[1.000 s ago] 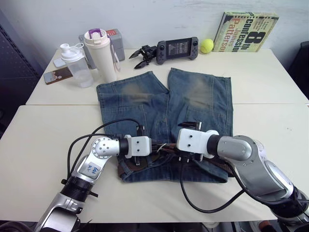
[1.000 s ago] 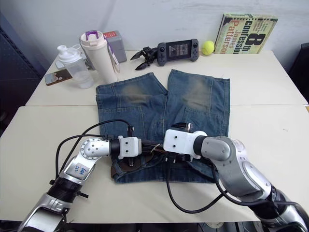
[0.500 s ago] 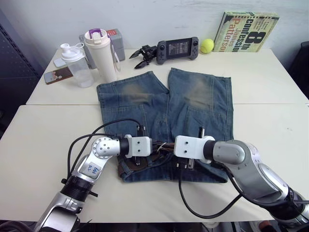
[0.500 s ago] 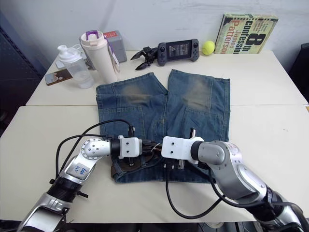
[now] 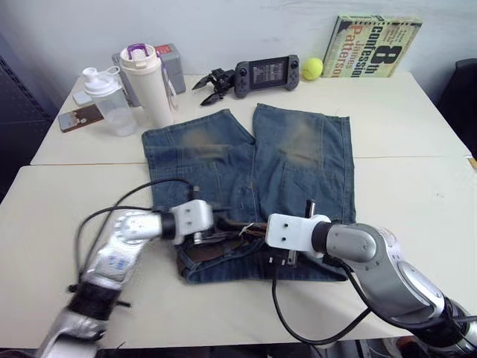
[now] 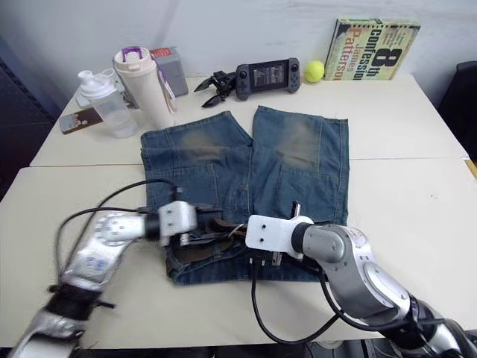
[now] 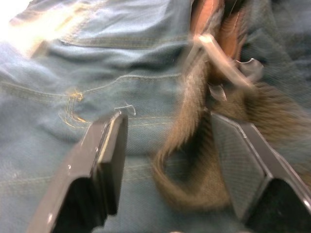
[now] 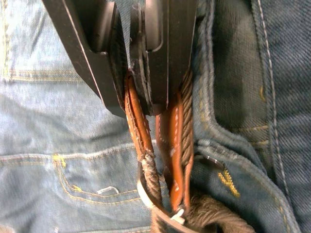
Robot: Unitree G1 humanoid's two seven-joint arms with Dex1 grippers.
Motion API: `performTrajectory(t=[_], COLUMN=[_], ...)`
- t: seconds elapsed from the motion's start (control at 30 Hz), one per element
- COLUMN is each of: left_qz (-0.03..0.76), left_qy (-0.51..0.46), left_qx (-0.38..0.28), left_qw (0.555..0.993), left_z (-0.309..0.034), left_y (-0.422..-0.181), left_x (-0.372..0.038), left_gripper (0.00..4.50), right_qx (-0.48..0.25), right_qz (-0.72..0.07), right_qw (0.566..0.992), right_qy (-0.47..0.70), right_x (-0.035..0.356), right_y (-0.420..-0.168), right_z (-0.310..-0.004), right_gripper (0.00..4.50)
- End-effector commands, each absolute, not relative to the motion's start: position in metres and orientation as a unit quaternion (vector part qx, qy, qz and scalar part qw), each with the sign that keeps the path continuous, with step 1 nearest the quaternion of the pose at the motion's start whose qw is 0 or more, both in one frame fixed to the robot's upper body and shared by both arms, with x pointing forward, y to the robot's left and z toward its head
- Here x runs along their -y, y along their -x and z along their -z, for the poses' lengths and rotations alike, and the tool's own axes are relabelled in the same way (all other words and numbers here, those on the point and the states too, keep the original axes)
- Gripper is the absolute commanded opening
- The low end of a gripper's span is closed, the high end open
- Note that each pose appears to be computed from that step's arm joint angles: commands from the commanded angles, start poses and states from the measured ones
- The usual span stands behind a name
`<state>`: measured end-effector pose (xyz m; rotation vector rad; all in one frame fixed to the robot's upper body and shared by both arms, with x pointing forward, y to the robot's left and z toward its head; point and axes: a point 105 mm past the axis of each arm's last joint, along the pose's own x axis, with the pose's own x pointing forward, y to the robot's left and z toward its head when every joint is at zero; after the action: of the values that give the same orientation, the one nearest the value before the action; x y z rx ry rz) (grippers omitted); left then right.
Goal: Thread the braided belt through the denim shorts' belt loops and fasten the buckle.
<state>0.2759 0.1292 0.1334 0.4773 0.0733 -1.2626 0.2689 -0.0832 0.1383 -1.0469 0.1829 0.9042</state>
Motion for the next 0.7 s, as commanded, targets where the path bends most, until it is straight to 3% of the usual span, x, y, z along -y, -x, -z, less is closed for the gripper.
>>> performTrajectory(t=[0.03, 0.13, 0.17, 0.23, 0.33, 0.4, 0.6, 0.7], left_qz=[0.619, 0.625, 0.623, 0.629, 0.636, 0.638, 0.615, 0.607], left_qy=[-0.139, -0.111, -0.102, -0.089, -0.104, -0.127, -0.247, -0.268], left_qx=[-0.052, -0.085, -0.085, -0.077, -0.084, -0.1, -0.176, -0.178], left_qw=[0.771, 0.768, 0.771, 0.768, 0.76, 0.753, 0.728, 0.727], left_z=[-0.154, -0.145, -0.145, -0.146, -0.135, -0.121, -0.065, -0.056], left_y=[-0.252, -0.242, -0.243, -0.243, -0.239, -0.237, -0.235, -0.238], left_x=[-0.139, -0.144, -0.142, -0.136, -0.13, -0.13, -0.153, -0.16], left_gripper=[2.82, 2.82, 2.58, 2.01, 0.66, 0.06, 0.06, 0.06], right_qx=[-0.05, -0.041, -0.041, -0.042, -0.04, -0.039, -0.029, -0.033], right_qz=[-0.395, -0.397, -0.398, -0.4, -0.398, -0.396, -0.385, -0.379], right_qw=[0.78, 0.783, 0.783, 0.782, 0.784, 0.786, 0.803, 0.806], right_qy=[0.483, 0.477, 0.477, 0.476, 0.475, 0.473, 0.454, 0.454], right_x=[0.084, 0.083, 0.083, 0.084, 0.085, 0.086, 0.098, 0.121], right_y=[-0.271, -0.268, -0.268, -0.266, -0.264, -0.262, -0.25, -0.233], right_z=[-0.153, -0.154, -0.154, -0.153, -0.153, -0.154, -0.16, -0.156], right_gripper=[0.0, 0.0, 0.0, 0.0, 0.0, 0.0, 0.0, 0.0])
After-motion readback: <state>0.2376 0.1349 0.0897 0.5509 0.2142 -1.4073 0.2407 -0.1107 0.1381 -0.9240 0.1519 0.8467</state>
